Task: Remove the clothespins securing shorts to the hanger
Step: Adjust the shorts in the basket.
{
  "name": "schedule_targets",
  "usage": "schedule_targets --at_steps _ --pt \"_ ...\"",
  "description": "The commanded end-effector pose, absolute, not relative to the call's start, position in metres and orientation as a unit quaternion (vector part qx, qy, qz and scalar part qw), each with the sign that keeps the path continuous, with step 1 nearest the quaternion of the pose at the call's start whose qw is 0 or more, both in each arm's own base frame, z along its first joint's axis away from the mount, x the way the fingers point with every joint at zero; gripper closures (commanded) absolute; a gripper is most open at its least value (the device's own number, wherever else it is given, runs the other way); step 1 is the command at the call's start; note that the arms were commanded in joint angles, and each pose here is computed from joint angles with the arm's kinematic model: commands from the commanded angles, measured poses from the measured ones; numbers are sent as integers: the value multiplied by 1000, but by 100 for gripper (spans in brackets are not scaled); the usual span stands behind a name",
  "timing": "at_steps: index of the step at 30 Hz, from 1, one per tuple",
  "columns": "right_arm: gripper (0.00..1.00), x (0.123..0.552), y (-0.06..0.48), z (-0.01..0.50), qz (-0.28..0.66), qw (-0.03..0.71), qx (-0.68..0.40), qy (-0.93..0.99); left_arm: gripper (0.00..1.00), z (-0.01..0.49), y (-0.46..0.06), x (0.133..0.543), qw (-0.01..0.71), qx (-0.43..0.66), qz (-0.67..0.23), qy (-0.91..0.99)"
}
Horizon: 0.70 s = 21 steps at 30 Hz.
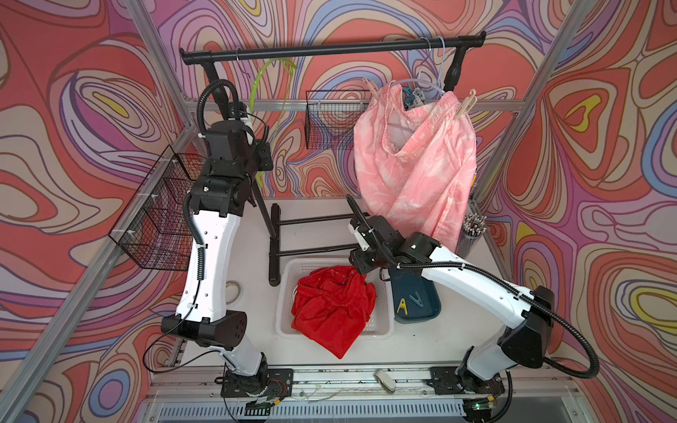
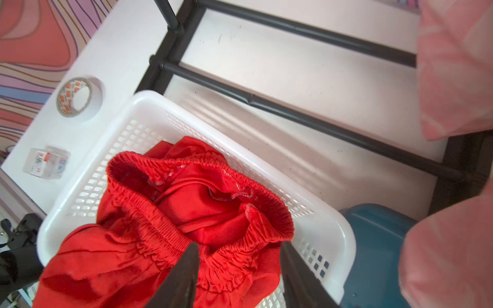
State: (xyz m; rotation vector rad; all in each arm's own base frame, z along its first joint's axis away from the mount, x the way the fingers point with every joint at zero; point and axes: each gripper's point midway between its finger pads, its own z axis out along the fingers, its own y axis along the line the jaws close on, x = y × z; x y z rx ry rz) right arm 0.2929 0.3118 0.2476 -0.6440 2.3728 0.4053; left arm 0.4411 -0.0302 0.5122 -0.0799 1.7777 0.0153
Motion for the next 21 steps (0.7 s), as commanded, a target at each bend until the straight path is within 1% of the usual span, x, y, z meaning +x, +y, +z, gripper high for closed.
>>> schedule_targets --at_steps 1,4,7,8,11,15,18,21 --pt "49 289 303 264 150 330 -246 899 65 509 -35 425 622 -28 -10 782" --pt "50 279 306 261 170 313 -253 899 56 502 -33 411 612 -28 -8 790" --pt "51 269 307 257 190 302 -256 899 50 499 -31 394 610 -26 -7 792" --pt "50 267 307 255 196 298 -256 899 44 499 -30 387 610 -25 -7 792" --pt "51 260 308 251 209 286 -254 900 36 500 -28 371 609 -23 -9 793" --pt "52 246 309 235 228 249 -255 906 34 497 -30 354 600 -11 -15 800" --pt "54 229 313 216 245 202 -259 912 33 492 -29 343 592 -9 -15 805" --pt "54 212 319 206 245 182 -271 913 33 488 -26 331 588 -13 -14 809"
